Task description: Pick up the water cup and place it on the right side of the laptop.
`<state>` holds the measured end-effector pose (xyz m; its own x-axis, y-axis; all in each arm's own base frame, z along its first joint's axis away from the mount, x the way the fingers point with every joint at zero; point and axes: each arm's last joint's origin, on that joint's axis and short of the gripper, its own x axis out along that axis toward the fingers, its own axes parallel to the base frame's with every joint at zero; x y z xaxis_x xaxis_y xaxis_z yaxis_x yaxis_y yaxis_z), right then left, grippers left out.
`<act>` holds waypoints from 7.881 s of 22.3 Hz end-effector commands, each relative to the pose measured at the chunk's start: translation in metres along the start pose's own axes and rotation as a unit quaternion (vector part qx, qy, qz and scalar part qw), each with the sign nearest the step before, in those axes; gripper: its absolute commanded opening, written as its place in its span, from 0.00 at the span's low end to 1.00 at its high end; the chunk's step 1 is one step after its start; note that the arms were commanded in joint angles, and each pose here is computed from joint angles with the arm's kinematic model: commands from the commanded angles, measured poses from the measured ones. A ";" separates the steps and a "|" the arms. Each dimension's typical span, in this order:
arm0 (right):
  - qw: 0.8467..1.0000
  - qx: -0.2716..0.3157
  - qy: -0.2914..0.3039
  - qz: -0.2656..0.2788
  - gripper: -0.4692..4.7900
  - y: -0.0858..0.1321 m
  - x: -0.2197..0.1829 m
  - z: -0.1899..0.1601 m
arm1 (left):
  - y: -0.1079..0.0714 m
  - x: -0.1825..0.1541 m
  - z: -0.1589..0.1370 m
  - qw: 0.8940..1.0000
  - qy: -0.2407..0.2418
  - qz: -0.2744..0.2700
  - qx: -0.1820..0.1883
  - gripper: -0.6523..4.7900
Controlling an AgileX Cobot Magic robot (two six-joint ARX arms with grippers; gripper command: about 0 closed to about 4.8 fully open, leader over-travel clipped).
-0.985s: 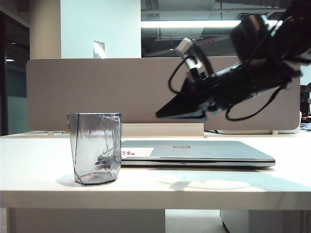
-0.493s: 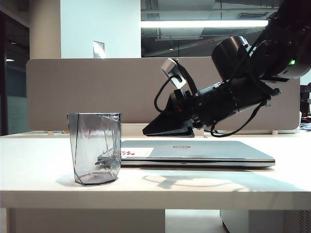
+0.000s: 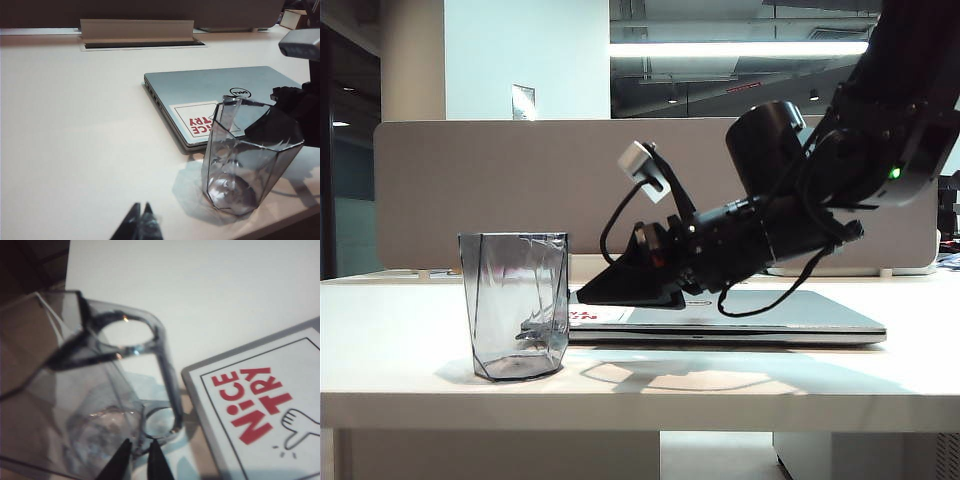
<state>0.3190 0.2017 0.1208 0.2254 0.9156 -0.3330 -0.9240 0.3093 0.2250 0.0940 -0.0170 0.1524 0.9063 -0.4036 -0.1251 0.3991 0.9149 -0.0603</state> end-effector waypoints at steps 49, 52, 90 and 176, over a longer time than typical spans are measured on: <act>0.997 -0.041 -0.057 -0.011 0.15 -0.005 0.038 0.012 | 0.000 0.000 0.001 1.000 0.002 -0.003 0.000 0.11; 0.997 -0.041 -0.057 -0.012 0.12 -0.005 0.038 0.012 | 0.000 0.000 0.001 1.000 0.002 -0.003 0.000 0.11; 0.941 0.015 -0.093 -0.325 0.09 0.011 -0.203 0.072 | 0.000 0.000 0.000 1.000 0.003 -0.002 -0.001 0.11; 0.846 0.073 -0.063 -0.524 0.21 -0.075 -0.238 -0.066 | 0.000 0.000 0.000 1.000 0.006 0.000 -0.002 0.11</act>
<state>0.3122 -0.0562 0.1174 0.9216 0.1445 -0.3603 -0.1477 0.9889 0.0189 0.0940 -0.0169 0.1523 0.9077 -0.3998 -0.1274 0.3952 0.9166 -0.0605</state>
